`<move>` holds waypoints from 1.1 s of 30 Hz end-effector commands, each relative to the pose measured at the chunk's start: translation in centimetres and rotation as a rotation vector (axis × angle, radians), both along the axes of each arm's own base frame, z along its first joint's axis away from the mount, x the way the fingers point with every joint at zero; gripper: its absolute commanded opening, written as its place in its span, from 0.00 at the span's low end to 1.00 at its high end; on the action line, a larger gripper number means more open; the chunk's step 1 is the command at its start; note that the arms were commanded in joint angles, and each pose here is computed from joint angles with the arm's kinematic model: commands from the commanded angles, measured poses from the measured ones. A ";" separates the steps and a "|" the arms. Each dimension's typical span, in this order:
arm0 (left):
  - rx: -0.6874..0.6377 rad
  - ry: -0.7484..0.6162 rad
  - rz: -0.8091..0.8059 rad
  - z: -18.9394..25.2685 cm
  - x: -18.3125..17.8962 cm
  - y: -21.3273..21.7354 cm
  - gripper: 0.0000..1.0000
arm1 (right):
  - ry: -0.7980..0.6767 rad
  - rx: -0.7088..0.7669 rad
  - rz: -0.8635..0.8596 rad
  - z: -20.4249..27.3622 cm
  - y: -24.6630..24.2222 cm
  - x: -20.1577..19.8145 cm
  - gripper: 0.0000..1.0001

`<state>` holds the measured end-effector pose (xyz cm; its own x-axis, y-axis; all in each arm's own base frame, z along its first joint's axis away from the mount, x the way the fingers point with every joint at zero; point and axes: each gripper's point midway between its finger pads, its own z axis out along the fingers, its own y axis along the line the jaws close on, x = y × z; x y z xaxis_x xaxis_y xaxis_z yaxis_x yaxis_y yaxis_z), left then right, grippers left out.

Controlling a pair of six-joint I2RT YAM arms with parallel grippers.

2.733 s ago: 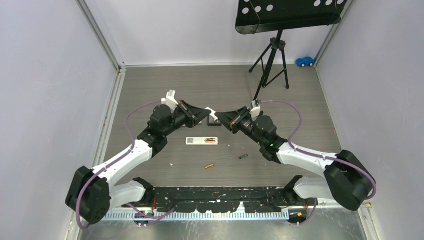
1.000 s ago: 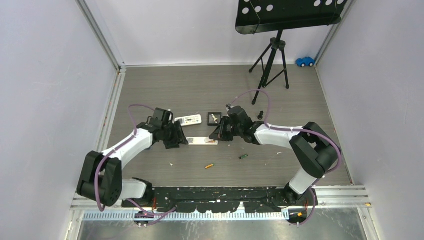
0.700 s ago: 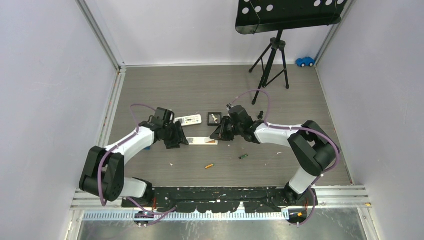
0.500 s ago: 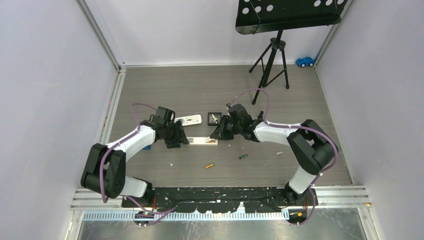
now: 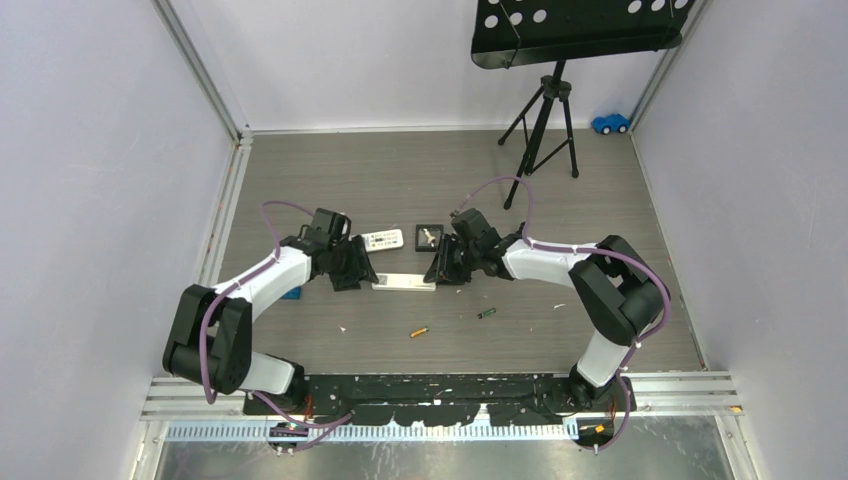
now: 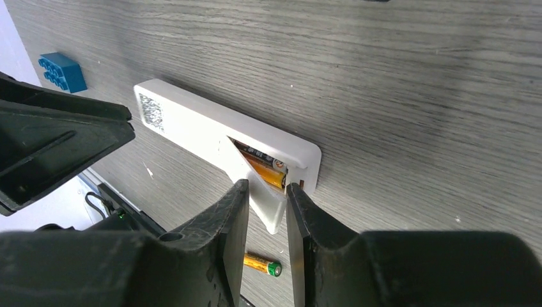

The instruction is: Load the batteries into the remote control

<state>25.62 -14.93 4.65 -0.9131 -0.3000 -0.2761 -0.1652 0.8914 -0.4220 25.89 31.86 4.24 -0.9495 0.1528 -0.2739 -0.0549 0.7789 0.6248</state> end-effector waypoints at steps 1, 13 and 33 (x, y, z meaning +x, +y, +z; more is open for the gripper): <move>0.013 -0.059 0.010 1.2 1.7 0.1 0.51 | -0.029 -0.048 0.010 0.1 -0.5 0.2 0.35; 0.031 -0.061 0.010 1.3 2.0 0.3 0.53 | -0.049 -0.081 0.009 0.3 -0.9 0.6 0.39; 0.038 -0.043 0.006 0.6 2.1 0.3 0.54 | -0.047 -0.037 0.024 1.7 -0.4 0.2 0.44</move>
